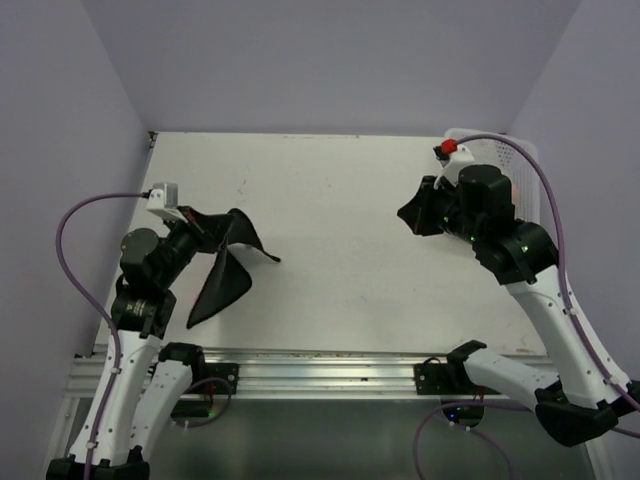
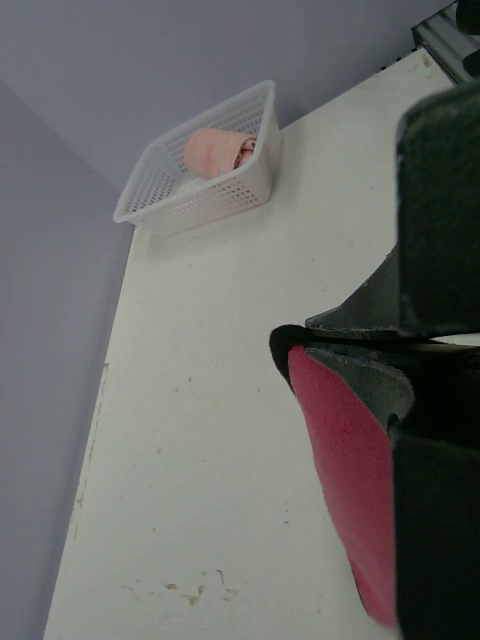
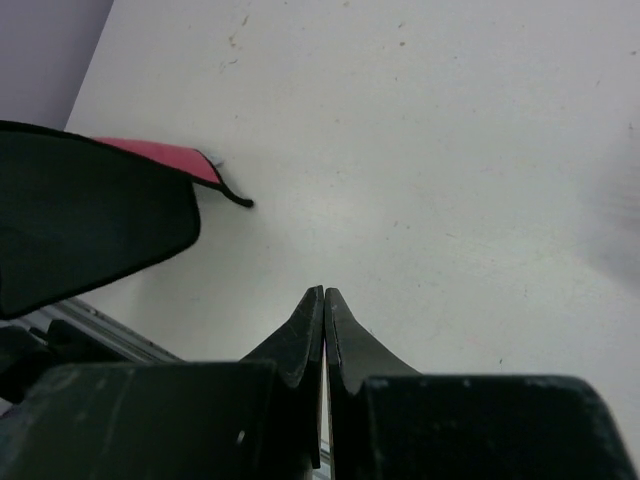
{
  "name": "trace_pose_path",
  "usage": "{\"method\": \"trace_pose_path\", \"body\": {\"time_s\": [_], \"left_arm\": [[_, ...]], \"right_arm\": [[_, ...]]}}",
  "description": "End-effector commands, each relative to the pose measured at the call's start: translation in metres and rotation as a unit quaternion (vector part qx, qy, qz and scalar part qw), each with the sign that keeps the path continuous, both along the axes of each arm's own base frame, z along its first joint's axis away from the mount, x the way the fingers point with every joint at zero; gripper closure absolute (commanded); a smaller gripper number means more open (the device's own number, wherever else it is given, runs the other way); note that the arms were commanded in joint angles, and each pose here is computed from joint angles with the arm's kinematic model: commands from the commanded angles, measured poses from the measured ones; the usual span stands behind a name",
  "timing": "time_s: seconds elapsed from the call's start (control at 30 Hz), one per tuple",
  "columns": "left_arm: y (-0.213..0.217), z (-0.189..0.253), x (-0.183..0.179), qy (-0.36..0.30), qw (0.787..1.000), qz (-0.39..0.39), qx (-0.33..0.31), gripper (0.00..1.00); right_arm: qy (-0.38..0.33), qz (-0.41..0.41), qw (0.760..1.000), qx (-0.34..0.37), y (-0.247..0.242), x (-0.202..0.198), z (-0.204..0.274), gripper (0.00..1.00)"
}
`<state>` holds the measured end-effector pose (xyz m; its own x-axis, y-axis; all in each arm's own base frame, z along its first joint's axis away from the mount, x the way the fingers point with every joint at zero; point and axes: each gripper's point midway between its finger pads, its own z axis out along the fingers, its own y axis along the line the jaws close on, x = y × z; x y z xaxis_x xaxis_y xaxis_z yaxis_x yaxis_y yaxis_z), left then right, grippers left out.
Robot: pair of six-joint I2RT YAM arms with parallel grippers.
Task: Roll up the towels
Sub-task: Flatten the towel
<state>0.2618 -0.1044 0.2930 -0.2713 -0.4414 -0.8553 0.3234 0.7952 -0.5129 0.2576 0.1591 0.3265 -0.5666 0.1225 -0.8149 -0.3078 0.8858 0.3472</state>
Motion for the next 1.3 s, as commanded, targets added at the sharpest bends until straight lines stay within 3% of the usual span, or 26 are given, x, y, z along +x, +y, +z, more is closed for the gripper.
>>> {"method": "trace_pose_path", "body": {"time_s": [0.0,0.23,0.5,0.7,0.9,1.0,1.13,1.27], "left_arm": [[-0.008,-0.013,-0.002,0.032,0.999,-0.021,-0.014,1.0],[0.006,-0.045,0.007,0.077,0.997,0.02,0.015,1.0],[0.019,-0.059,0.009,0.093,0.993,0.049,0.046,1.0],[-0.014,-0.031,0.013,0.056,0.997,-0.044,0.009,1.0],[-0.045,-0.001,0.027,0.024,0.996,-0.088,-0.007,1.0],[-0.095,0.0,0.033,0.037,0.991,-0.129,0.018,1.0],[-0.172,0.021,0.007,0.023,0.976,-0.213,0.023,1.0],[-0.215,0.069,-0.018,-0.017,0.964,-0.266,0.01,1.0]], "right_arm": [[0.022,0.027,0.999,-0.012,0.003,-0.011,-0.008,1.0],[0.095,0.05,0.993,0.051,0.044,0.008,-0.077,0.99],[0.149,0.092,0.983,0.054,0.102,0.029,-0.136,0.78],[0.164,0.094,0.98,0.065,0.123,0.046,-0.152,0.74],[0.139,0.047,0.988,0.042,0.102,0.052,-0.144,0.62],[0.127,0.004,0.991,0.04,0.078,0.053,-0.139,0.57],[0.09,-0.097,0.988,0.074,0.019,0.054,-0.109,0.56],[0.037,-0.185,0.978,0.091,-0.041,0.048,-0.079,0.53]]}}
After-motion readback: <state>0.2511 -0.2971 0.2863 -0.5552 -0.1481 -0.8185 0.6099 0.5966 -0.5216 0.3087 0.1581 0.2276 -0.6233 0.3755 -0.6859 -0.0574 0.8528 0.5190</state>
